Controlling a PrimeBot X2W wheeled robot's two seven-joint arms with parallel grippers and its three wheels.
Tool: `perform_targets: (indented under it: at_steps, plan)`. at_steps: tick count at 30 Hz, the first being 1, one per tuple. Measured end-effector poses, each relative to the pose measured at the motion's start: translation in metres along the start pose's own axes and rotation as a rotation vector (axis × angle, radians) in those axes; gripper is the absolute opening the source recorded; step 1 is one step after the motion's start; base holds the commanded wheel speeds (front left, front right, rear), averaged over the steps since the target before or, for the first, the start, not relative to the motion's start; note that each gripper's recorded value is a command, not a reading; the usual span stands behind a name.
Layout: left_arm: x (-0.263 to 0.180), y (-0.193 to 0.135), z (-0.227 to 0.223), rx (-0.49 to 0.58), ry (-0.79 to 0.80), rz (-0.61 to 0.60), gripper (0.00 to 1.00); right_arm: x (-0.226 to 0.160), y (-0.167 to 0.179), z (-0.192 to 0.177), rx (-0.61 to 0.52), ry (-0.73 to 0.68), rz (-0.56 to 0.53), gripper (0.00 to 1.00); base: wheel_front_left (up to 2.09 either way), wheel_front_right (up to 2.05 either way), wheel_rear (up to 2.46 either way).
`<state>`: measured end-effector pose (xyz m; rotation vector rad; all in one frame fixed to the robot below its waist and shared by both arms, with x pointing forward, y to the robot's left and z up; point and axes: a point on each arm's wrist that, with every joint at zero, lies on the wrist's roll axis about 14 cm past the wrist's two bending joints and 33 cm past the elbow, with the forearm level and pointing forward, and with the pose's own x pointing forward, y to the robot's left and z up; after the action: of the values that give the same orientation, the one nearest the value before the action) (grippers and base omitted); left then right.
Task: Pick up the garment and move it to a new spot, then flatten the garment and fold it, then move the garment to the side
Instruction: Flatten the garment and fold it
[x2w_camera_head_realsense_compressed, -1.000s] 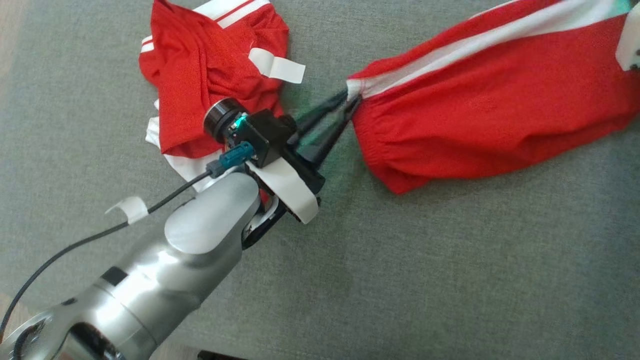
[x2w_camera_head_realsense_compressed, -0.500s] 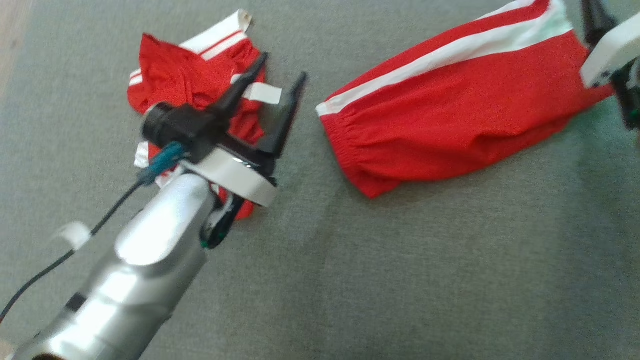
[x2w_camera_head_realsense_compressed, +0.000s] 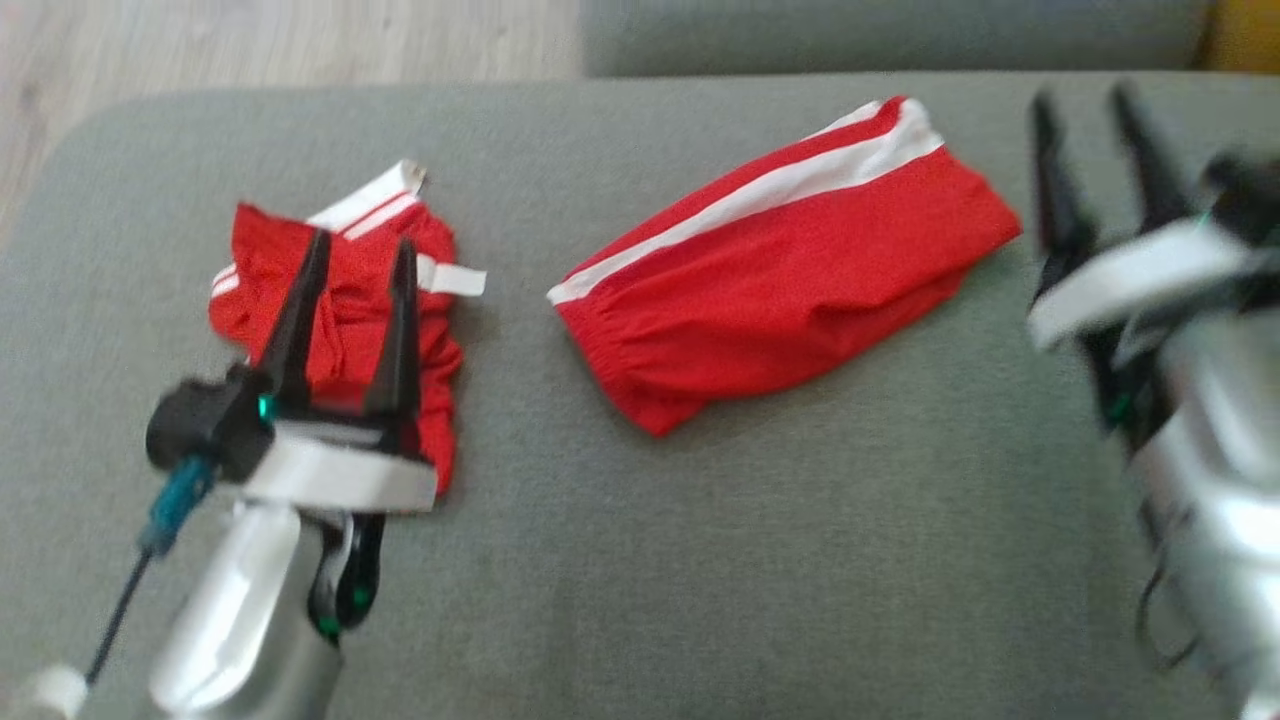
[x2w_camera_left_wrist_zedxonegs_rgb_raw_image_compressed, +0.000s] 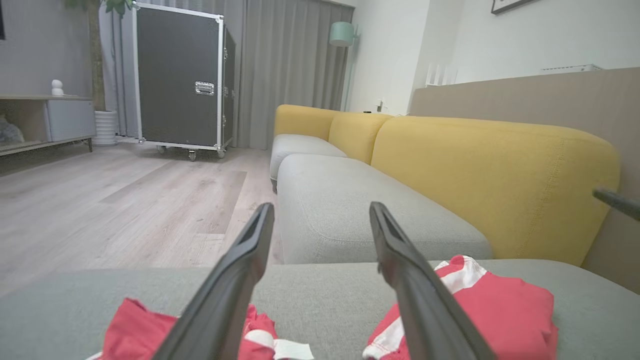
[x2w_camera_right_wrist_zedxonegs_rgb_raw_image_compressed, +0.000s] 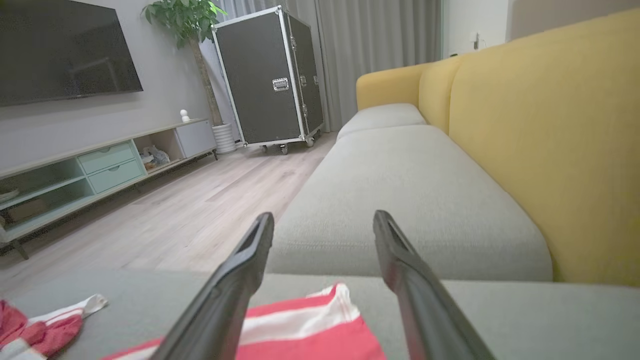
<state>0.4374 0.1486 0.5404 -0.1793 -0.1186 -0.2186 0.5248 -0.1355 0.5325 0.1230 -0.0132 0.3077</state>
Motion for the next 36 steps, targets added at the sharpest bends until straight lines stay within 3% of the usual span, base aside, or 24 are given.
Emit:
perform_targets:
  at_steps: [11,17,23,28,36]
  plan:
    - [-0.046,-0.01,-0.02,-0.1,0.02,0.066,1.0,-0.104,0.028,-0.045,0.142,0.015,-0.114,1.0,0.0,0.0,0.0]
    - [-0.057,-0.01,-0.037,-0.117,0.059,0.079,1.0,-0.131,0.03,-0.065,0.128,0.06,-0.143,1.0,0.0,0.0,0.0]
    - [-0.054,-0.01,-0.044,-0.111,0.076,0.075,1.0,-0.114,0.03,-0.063,0.118,0.051,-0.131,1.0,0.0,0.0,0.0]
    - [-0.037,-0.006,-0.044,-0.112,0.063,0.075,1.0,-0.074,0.021,-0.055,0.102,0.043,-0.125,1.0,0.0,0.0,0.0]
    - [-0.026,-0.001,-0.058,-0.109,0.097,0.076,1.0,-0.012,-0.012,-0.079,0.121,0.19,-0.188,1.0,0.0,0.0,0.0]
